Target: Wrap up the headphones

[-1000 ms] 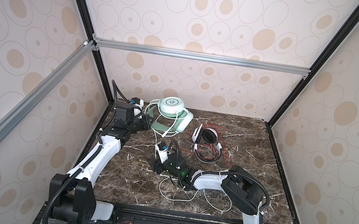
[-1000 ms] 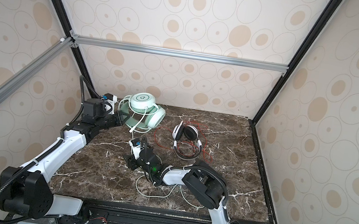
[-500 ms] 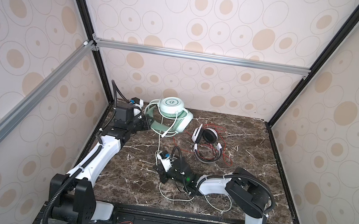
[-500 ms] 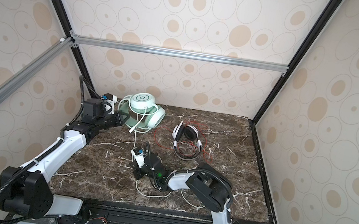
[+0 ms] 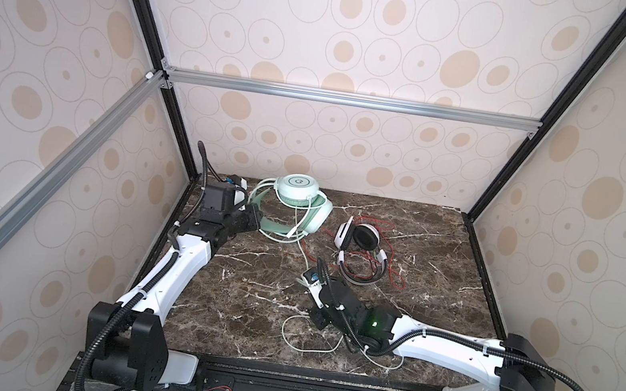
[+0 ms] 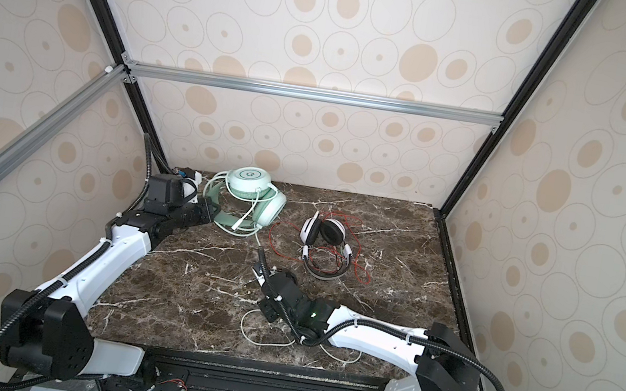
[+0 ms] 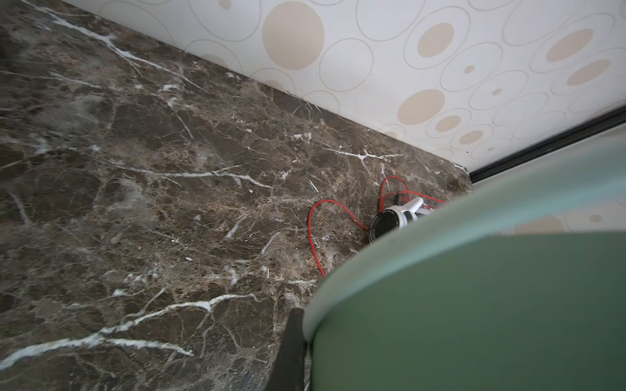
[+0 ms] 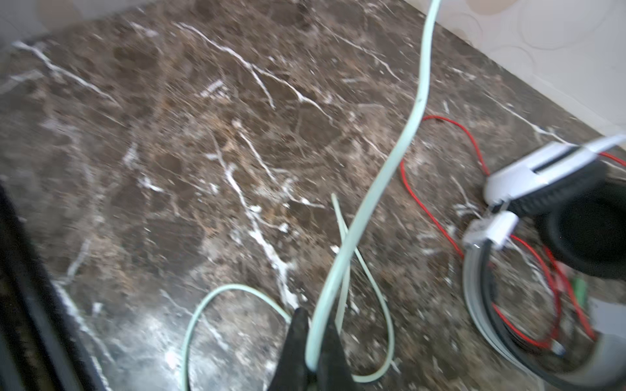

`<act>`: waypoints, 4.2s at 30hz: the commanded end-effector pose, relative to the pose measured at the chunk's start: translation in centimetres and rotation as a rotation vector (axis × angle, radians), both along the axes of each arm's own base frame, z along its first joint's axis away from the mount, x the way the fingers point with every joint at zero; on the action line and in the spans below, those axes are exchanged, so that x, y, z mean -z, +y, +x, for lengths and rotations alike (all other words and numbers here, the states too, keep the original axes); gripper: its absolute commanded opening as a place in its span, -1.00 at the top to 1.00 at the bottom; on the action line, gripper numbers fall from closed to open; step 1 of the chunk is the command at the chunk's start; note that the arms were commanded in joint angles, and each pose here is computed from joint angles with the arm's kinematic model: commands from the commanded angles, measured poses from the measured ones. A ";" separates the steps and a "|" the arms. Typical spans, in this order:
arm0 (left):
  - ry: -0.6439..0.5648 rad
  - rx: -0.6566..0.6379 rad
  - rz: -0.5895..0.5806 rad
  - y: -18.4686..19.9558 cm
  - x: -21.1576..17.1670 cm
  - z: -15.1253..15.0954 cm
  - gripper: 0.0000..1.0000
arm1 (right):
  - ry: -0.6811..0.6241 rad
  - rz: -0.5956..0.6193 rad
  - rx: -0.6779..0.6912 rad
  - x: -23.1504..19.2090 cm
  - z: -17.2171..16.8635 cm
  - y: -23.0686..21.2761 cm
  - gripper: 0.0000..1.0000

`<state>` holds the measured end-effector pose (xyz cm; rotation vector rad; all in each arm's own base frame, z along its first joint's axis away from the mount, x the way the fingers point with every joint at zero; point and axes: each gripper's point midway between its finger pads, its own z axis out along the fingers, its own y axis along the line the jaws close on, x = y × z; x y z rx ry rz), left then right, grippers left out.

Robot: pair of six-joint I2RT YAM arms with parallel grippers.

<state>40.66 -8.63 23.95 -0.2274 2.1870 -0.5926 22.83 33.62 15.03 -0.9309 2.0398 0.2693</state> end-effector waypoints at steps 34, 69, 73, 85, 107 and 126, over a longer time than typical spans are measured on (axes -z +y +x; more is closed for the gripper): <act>0.136 -0.398 0.526 -1.0 0.8 -4.7 1.00 | -0.824 -0.502 0.282 -18.6 4.0 -1.3 1.00; 0.122 -0.324 0.613 -0.6 1.1 -5.4 1.00 | -0.087 0.242 -0.046 -13.3 0.9 -7.3 -0.23; 0.108 -0.302 0.570 -1.3 0.0 -5.2 1.00 | 0.078 0.381 -0.107 -8.0 -1.2 -5.4 -0.25; 0.051 -0.238 0.434 -3.1 -5.3 -5.2 1.00 | -0.029 0.343 -0.203 -3.0 1.5 -2.0 -0.65; 0.028 -0.228 0.402 -3.2 -6.9 -5.4 1.00 | -0.294 0.572 -0.332 -5.4 6.1 0.8 -0.05; 0.049 -0.251 0.428 -2.2 -5.5 -5.3 1.00 | -0.204 0.308 -0.067 -5.1 3.5 -7.9 1.00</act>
